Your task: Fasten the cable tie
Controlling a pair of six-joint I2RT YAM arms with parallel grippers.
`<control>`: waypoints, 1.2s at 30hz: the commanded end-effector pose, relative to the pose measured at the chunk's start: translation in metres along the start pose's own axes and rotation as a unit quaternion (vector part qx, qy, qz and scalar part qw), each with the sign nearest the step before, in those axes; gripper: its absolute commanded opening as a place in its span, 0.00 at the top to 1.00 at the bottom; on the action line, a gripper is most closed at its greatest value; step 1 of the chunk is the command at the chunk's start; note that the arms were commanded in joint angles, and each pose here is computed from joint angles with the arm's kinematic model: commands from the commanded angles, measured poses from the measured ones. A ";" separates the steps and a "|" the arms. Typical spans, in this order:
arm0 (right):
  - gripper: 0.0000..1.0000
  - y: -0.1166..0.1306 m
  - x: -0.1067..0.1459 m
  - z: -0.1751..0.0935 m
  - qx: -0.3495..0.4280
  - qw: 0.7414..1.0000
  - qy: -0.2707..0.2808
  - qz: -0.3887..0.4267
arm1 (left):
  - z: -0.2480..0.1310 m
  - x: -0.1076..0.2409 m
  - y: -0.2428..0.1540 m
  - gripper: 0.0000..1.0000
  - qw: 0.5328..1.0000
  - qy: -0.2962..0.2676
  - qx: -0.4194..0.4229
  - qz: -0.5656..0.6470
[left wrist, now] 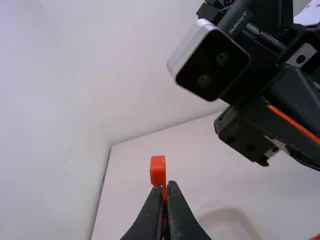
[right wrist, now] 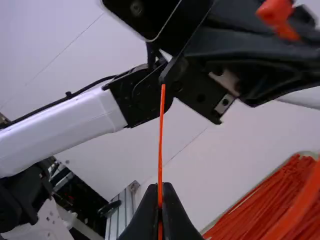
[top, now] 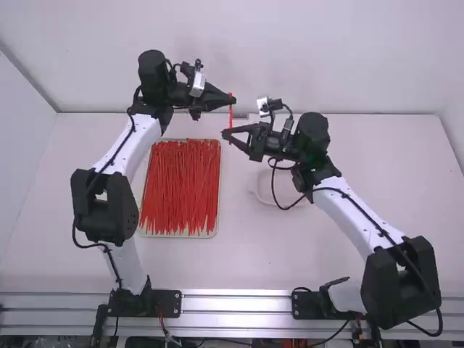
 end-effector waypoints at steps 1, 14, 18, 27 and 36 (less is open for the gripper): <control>1.00 0.013 -0.010 0.005 -0.019 1.000 -0.002 -0.009 | 0.000 -0.006 -0.004 0.98 1.000 -0.002 0.010 0.020; 1.00 0.001 -0.018 -0.002 0.012 0.999 -0.025 0.039 | 0.007 -0.016 -0.006 0.99 0.998 -0.004 0.018 0.063; 1.00 0.003 -0.021 -0.002 0.008 0.999 -0.030 0.043 | 0.017 -0.018 -0.010 0.99 0.997 -0.008 0.029 0.077; 1.00 -0.009 -0.031 -0.018 0.024 0.998 -0.046 0.047 | 0.034 -0.025 -0.017 0.98 0.993 -0.015 0.048 0.110; 1.00 -0.012 -0.033 -0.022 0.031 0.997 -0.050 0.047 | 0.035 -0.025 -0.017 0.98 0.992 -0.015 0.048 0.114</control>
Point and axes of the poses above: each hand's point on the last joint's axis, 136 mm out from that joint toward the fingers, its own z axis out along the fingers, its own y axis along the line the jaws close on, x = y × z, the point moved 4 cm from there along -z, back along the fingers, and after that the axes turned 10 degrees about -z, right-handed, at the moved point
